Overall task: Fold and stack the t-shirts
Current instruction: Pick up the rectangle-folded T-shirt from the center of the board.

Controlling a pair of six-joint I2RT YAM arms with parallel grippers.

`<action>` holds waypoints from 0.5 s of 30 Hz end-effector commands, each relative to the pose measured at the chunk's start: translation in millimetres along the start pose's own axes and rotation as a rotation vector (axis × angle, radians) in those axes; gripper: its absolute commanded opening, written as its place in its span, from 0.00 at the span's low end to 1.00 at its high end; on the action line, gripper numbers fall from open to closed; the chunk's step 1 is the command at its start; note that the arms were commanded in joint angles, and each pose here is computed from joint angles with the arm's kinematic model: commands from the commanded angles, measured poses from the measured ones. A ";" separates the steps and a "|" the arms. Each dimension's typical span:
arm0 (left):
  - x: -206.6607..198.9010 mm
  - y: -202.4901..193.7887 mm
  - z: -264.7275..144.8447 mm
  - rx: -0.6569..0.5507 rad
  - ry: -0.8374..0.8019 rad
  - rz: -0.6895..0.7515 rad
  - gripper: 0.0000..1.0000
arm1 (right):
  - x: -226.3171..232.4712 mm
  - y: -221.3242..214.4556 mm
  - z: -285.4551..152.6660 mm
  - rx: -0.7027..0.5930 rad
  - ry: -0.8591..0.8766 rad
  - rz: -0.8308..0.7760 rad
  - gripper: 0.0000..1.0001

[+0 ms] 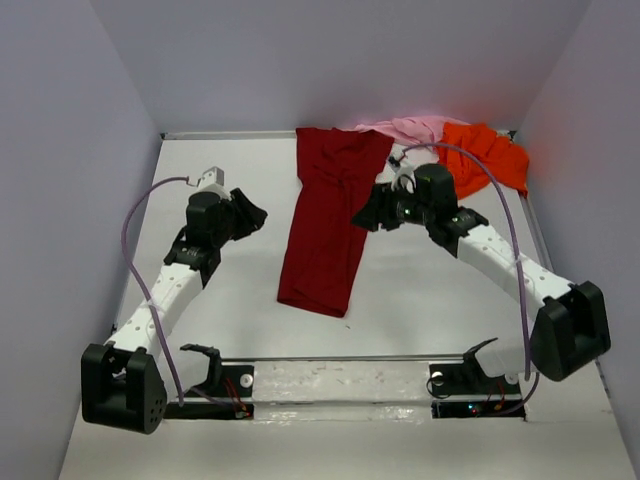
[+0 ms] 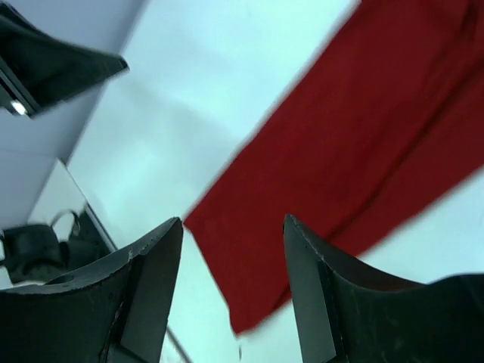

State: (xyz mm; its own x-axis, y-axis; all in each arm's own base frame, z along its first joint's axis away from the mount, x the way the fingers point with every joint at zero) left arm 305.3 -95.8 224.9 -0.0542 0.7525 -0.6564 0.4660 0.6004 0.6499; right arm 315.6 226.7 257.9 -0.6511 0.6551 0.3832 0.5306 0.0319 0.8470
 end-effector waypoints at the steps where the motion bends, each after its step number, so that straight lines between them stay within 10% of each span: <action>1: 0.4 -44.3 -0.8 0.125 -0.105 -0.121 0.54 | -18.8 -78.2 -3.9 0.079 -0.153 0.158 0.61; 15: 21.7 -134.2 -22.2 0.265 -0.050 -0.161 0.54 | 1.2 -191.1 -40.7 0.194 -0.277 0.261 0.61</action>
State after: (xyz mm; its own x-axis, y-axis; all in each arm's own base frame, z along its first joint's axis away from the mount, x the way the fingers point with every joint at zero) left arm 227.7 -149.6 126.2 -0.1154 0.6693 -0.7339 0.6954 0.5820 0.4215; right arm 191.2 185.3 118.0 -0.3627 0.8219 0.4392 0.7773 0.0068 0.6291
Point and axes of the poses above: each gripper's point midway between its finger pads, its own z axis out along the fingers, its own x axis along the line the jaws close on, y = z × x, the point moved 5 cm from there along -z, back along the fingers, and after that the axes turned 10 degrees about -z, right-handed, at the moved point
